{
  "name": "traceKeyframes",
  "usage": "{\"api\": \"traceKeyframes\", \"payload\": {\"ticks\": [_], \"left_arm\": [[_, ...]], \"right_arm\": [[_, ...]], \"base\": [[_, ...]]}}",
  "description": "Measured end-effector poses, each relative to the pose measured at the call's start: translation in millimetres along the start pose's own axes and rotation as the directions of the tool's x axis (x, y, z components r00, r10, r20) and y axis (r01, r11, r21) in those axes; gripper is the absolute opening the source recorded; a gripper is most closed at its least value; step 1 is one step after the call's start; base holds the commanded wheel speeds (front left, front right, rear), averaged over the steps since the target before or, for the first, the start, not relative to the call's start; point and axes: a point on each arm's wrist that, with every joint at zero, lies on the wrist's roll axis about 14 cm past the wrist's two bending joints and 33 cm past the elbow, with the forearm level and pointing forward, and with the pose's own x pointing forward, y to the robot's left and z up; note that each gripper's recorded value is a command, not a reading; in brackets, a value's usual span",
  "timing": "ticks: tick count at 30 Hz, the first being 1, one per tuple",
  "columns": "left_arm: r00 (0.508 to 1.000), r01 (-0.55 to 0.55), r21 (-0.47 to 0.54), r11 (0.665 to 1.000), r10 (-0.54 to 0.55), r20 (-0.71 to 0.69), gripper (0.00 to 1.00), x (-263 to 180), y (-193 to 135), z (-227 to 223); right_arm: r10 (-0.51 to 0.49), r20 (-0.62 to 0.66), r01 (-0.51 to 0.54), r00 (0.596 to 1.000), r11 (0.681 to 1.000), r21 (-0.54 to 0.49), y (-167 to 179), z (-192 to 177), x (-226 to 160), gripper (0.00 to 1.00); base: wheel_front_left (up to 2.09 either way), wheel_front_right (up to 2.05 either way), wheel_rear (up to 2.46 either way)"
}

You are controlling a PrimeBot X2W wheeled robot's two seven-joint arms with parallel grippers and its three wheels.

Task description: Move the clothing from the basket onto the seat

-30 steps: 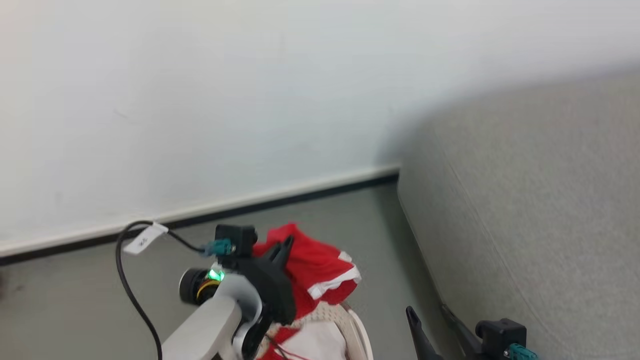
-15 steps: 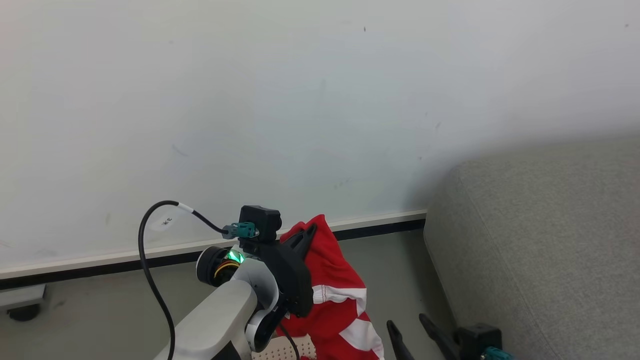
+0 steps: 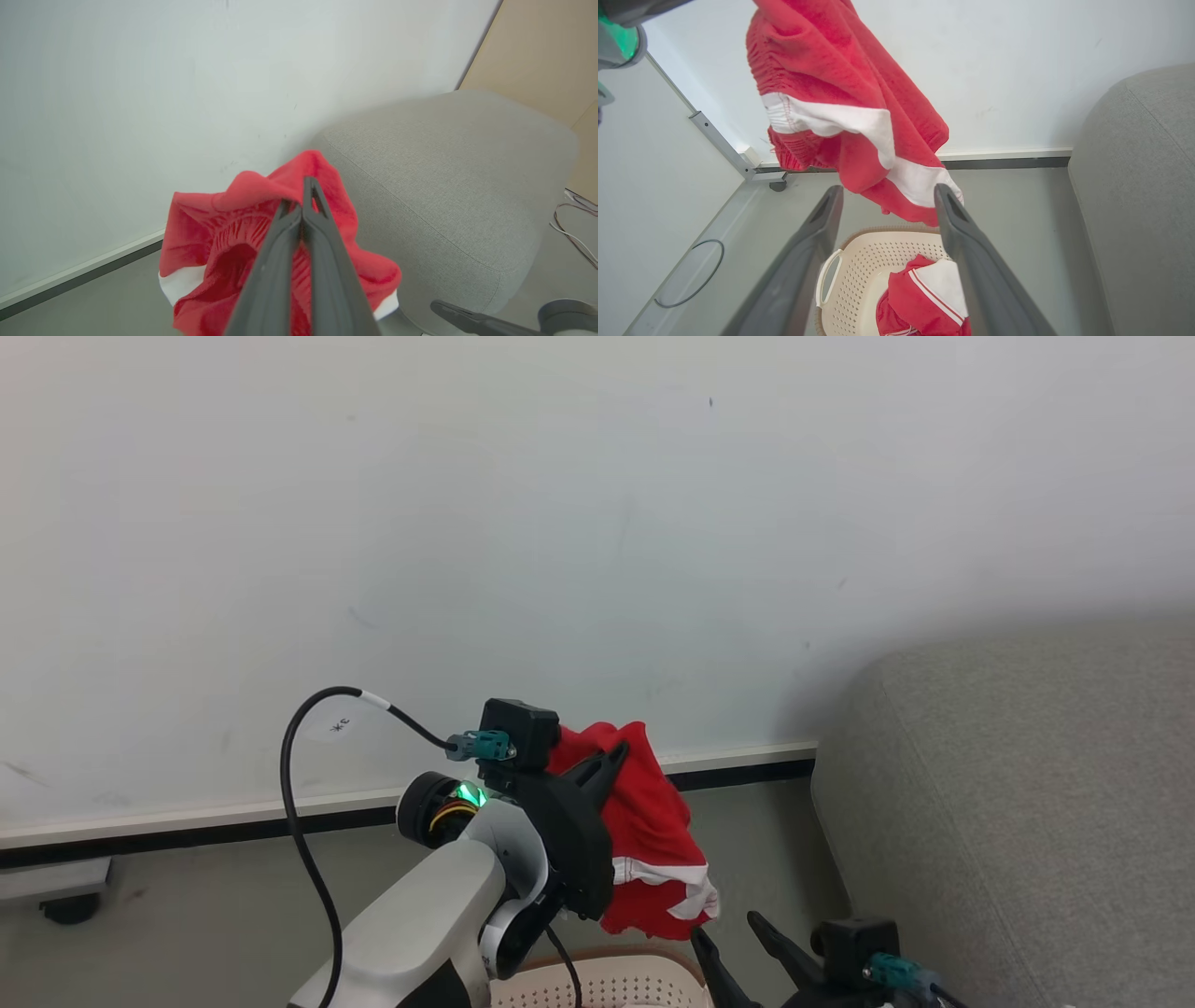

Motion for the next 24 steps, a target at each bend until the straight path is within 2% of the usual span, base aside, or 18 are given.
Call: {"api": "traceKeyframes", "payload": {"ticks": [8, 19, 20, 21, 22, 23, 24], "left_arm": [[0.999, 0.03, -0.002, 1.0, -0.03, 0.014, 0.0, -5, -14, 10], [0.993, 0.111, -0.023, 0.994, -0.11, 0.036, 0.0, -15, -43, 24], [0.993, 0.114, -0.022, 0.993, -0.113, 0.039, 0.0, -16, -45, 26], [0.993, 0.113, -0.02, 0.993, -0.112, 0.041, 0.0, -17, -46, 27], [0.992, 0.115, -0.02, 0.993, -0.114, 0.045, 0.0, -18, -47, 28], [0.992, 0.115, -0.021, 0.993, -0.114, 0.049, 0.0, -19, -47, 30], [0.993, 0.111, -0.023, 0.994, -0.11, 0.051, 0.0, -19, -47, 31]], "right_arm": [[0.044, 0.01, -0.044, 0.999, 0.999, -0.015, 7, 9, 16, 1.0], [0.111, -0.029, -0.111, 0.993, 0.993, -0.031, 21, 3, 35, 1.0], [0.114, -0.03, -0.115, 0.993, 0.993, -0.033, 22, 3, 36, 0.93], [0.116, -0.023, -0.117, 0.993, 0.993, -0.033, 22, 4, 37, 0.36], [0.115, -0.02, -0.115, 0.993, 0.993, -0.032, 21, 5, 37, 0.11], [0.114, -0.018, -0.114, 0.993, 0.993, -0.033, 21, 5, 37, 0.0], [0.112, -0.017, -0.113, 0.994, 0.993, -0.034, 20, 4, 37, 0.0]], "base": [[0.0, 0.0, 0.0], [0.0, 0.0, 0.0], [0.0, 0.0, 0.0], [0.0, 0.0, 0.0], [0.0, 0.0, 0.0], [0.0, 0.0, 0.0], [0.0, 0.0, 0.0]]}}
